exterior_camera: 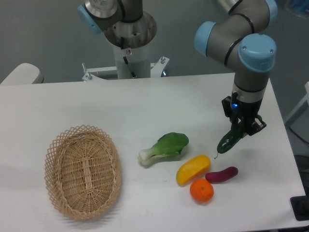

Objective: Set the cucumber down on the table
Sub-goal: 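Hold the green cucumber in the gripper and lift it slightly, then carry the cucumber toward the bok choy and lower it to the table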

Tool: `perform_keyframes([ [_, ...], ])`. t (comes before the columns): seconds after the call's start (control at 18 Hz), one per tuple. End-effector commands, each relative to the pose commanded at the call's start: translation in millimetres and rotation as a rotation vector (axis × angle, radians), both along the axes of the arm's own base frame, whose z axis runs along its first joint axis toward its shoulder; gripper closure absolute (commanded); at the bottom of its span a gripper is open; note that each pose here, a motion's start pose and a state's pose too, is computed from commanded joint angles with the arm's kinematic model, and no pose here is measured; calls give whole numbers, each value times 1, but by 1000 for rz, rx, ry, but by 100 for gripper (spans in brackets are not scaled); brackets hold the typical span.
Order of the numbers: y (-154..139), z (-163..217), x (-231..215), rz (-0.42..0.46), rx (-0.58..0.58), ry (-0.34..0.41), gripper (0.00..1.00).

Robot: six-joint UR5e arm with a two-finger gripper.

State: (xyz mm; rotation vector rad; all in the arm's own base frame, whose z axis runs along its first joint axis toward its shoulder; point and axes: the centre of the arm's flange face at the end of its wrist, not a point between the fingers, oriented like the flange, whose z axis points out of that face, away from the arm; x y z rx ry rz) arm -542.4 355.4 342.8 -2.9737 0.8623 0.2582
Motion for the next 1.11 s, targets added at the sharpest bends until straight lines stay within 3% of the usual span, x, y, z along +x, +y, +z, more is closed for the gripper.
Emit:
perform_keyframes([
  [0.56, -34, -40, 6, -199, -54, -58, 73],
  [0.83, -30, -72, 31, -313, -76, -115, 73],
  [1.11, -21, -111, 42, -331, -93, -171, 73],
])
